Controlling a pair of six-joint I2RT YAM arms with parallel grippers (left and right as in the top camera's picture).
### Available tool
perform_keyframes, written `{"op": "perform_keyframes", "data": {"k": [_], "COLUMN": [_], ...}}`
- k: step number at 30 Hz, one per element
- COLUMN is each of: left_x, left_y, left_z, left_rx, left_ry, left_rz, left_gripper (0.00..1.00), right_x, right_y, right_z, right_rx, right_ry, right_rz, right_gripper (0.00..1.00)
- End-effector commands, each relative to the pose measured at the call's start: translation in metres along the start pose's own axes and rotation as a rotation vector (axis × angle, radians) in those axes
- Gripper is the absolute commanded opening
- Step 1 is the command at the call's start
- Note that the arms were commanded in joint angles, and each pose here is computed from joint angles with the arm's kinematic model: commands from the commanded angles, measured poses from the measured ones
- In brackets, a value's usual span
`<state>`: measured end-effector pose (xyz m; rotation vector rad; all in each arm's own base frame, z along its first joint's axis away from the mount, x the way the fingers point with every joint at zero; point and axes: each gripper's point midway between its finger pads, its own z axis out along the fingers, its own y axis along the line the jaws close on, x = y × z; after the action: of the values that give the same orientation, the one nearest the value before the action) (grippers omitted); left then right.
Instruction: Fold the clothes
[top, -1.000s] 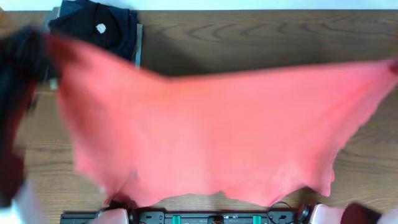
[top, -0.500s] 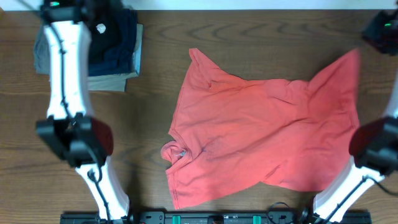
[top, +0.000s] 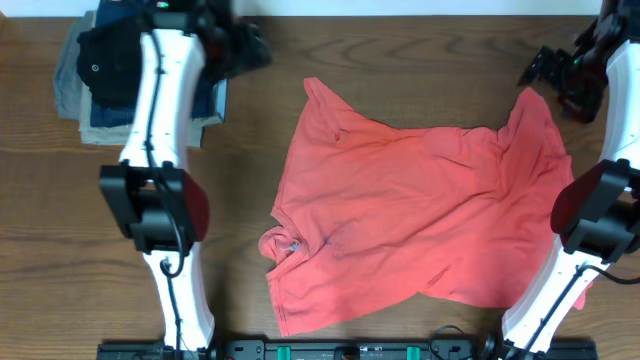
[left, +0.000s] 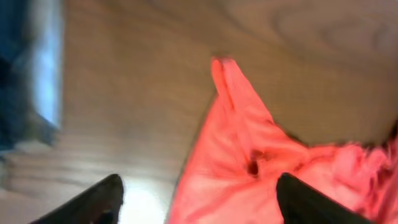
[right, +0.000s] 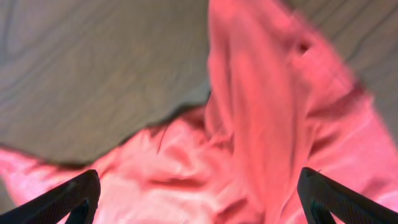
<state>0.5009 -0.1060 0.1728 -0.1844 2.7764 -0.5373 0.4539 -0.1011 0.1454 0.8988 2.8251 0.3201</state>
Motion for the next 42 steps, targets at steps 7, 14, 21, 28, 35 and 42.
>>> {"op": "perform_keyframes", "data": {"k": [7,14,21,28,35,42], "left_x": [0.09,0.119,0.139,0.131,0.137,0.138], "left_y": [-0.072,-0.087,-0.084,-0.091,-0.093,-0.085], "left_z": [0.048,0.084,0.117,0.122,0.143,0.163], "left_rx": [0.006,-0.008,-0.01,0.017,0.014,0.004], "left_ry": [0.217,0.249,0.256,0.217,0.23,0.232], "left_rz": [0.091,-0.03,-0.074,-0.09,-0.089,-0.04], "left_gripper": [0.81,0.75,0.7,0.65,0.64,0.64], "right_x": [0.036,0.047,0.047,0.045,0.046,0.045], "right_y": [0.017,0.018,0.019,0.017,0.024,0.018], "right_z": [-0.009,-0.009,-0.008,-0.007,-0.005,-0.005], "right_rx": [-0.049,-0.039,-0.029,-0.009,-0.012,0.031], "right_ry": [0.125,0.162,0.158,0.143,0.138,0.131], "right_rz": [-0.034,-0.066,-0.075,-0.083,-0.101,-0.126], "right_gripper": [0.99,0.98,0.98,0.98,0.98,0.96]}}
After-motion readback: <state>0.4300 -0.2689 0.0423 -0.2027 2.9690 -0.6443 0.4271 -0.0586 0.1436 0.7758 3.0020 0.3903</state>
